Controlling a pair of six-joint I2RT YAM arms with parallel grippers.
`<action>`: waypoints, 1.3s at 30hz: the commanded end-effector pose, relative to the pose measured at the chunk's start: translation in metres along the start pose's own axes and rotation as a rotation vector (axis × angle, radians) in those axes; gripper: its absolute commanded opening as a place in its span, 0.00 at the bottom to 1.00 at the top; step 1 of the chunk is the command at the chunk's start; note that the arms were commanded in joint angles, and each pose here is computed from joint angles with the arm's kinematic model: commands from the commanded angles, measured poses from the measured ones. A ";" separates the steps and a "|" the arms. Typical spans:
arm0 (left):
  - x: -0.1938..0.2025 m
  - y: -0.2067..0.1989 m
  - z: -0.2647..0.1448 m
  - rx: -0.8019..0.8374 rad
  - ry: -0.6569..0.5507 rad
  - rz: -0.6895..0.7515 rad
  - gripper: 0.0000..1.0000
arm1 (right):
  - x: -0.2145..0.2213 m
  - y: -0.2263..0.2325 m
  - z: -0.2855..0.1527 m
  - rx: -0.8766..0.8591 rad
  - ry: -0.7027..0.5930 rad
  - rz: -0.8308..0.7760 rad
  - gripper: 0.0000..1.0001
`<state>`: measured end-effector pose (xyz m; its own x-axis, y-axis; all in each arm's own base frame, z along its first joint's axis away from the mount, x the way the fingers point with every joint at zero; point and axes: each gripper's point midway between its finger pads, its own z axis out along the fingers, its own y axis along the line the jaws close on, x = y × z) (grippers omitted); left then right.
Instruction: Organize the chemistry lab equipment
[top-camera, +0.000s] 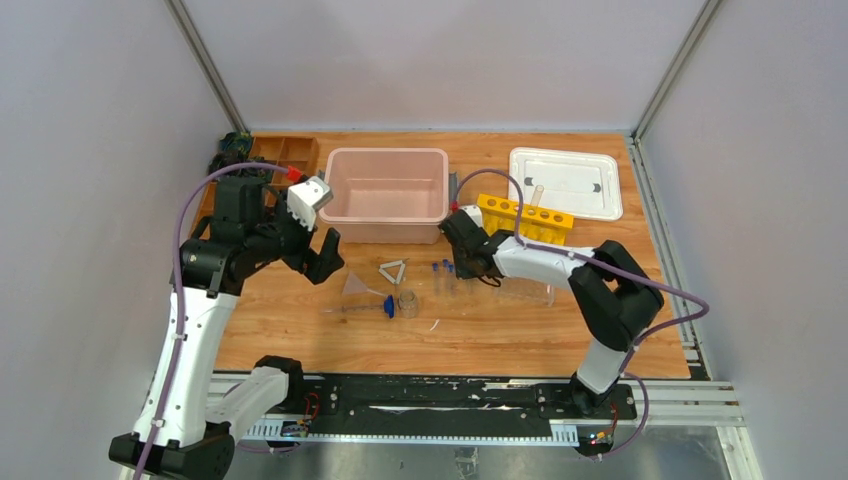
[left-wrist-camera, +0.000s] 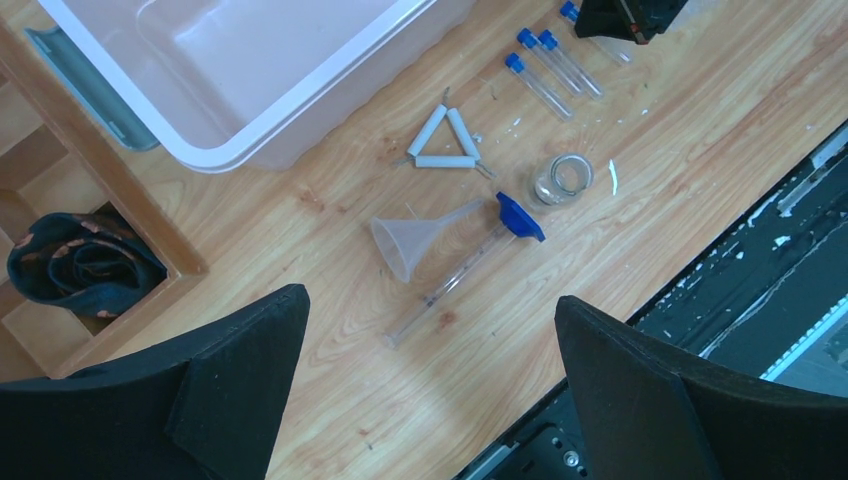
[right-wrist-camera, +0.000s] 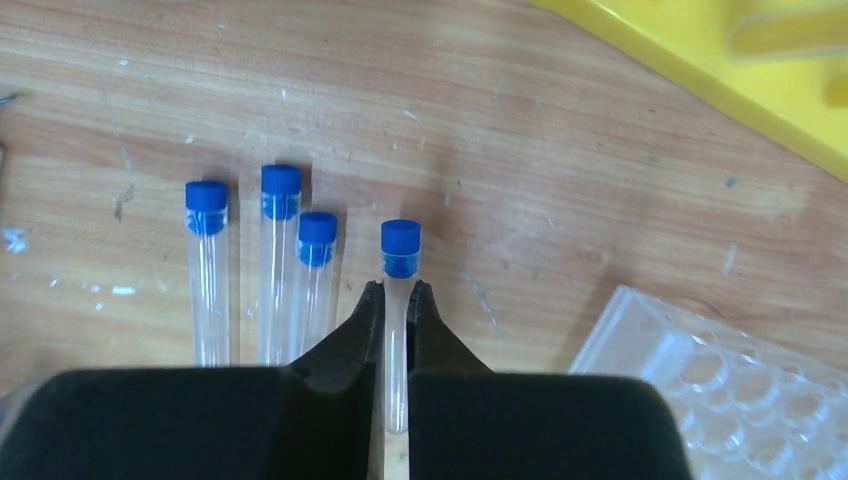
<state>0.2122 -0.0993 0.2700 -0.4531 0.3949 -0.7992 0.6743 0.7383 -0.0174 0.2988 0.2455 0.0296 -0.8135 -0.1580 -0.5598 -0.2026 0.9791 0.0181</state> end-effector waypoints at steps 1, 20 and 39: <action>-0.019 -0.007 -0.009 0.020 -0.048 -0.026 1.00 | -0.025 -0.003 -0.046 -0.034 -0.095 0.032 0.00; -0.053 -0.046 -0.031 0.176 -0.162 -0.180 1.00 | -0.093 0.080 -0.209 -0.412 -0.382 0.099 0.00; -0.076 -0.083 -0.023 0.508 -0.189 -0.305 0.75 | -0.156 0.192 -0.345 -0.887 -0.701 0.215 0.00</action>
<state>0.1838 -0.1695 0.3367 -0.5939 0.0844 -0.8001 0.7176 0.5052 -0.4794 0.2024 0.4020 0.3636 -0.4760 0.2569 -0.8411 -0.6106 0.5917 0.5263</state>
